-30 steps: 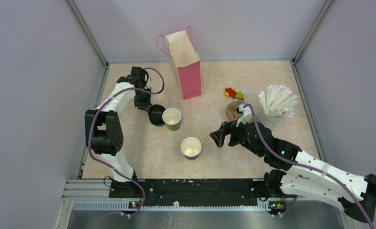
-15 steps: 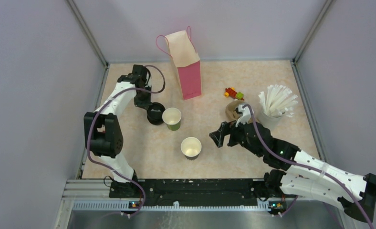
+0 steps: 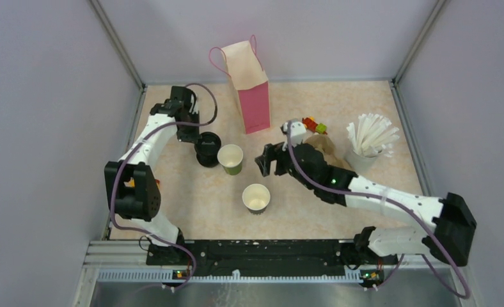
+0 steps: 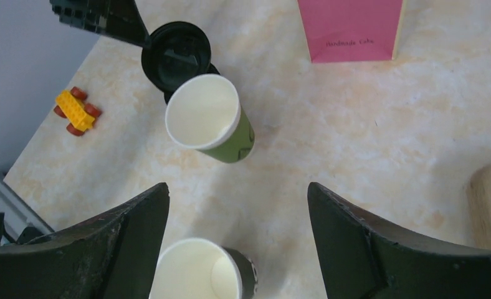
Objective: Pack the takeout coffee
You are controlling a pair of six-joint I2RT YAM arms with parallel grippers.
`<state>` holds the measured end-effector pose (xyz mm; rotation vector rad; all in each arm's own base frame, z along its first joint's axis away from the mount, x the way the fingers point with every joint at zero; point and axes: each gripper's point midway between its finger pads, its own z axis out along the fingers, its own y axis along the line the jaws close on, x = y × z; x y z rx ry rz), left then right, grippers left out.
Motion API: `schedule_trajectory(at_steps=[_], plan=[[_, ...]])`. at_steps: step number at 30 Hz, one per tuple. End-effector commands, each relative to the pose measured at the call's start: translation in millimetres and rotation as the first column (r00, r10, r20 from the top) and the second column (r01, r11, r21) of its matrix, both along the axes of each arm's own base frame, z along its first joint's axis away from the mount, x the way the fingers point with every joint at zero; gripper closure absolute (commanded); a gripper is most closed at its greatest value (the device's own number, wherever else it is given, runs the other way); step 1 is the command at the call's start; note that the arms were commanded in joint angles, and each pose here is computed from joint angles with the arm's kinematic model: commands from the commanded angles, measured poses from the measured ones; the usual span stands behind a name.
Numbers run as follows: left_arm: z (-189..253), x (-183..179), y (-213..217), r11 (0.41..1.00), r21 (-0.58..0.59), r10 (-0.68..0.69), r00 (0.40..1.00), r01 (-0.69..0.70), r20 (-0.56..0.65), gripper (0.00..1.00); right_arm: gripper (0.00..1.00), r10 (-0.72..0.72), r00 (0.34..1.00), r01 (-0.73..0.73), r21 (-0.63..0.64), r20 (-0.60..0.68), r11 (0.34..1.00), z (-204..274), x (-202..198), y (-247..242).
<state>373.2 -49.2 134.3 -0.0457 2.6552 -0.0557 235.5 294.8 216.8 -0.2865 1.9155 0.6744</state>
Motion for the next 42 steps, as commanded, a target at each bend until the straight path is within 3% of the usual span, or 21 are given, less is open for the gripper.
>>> schedule_trajectory(at_steps=[1, 12, 22, 38, 42], plan=[[17, 2, -5, 0.997, -0.081, 0.003, 0.996, 0.004, 0.088, 1.0, 0.22, -0.019, 0.993, 0.014, 0.042, 0.117, 0.999, 43, 46, 35], [33, -8, -15, 0.984, -0.169, -0.023, 0.988, 0.048, 0.152, 1.0, 0.36, 0.053, 0.996, -0.052, -0.015, 0.066, 0.999, 6, 98, 109], [38, -17, -20, 0.977, -0.205, -0.016, 0.984, 0.053, 0.18, 1.0, 0.53, 0.092, 0.996, -0.092, 0.023, -0.005, 0.995, -24, 117, 148], [32, -22, -19, 0.978, -0.202, -0.011, 0.983, 0.049, 0.185, 1.0, 0.64, 0.121, 0.992, -0.12, 0.036, -0.037, 0.992, -46, 130, 176], [34, -21, -22, 0.973, -0.223, -0.012, 0.981, 0.055, 0.194, 1.0, 0.77, 0.12, 0.992, -0.119, 0.032, -0.027, 0.992, -44, 132, 177]])
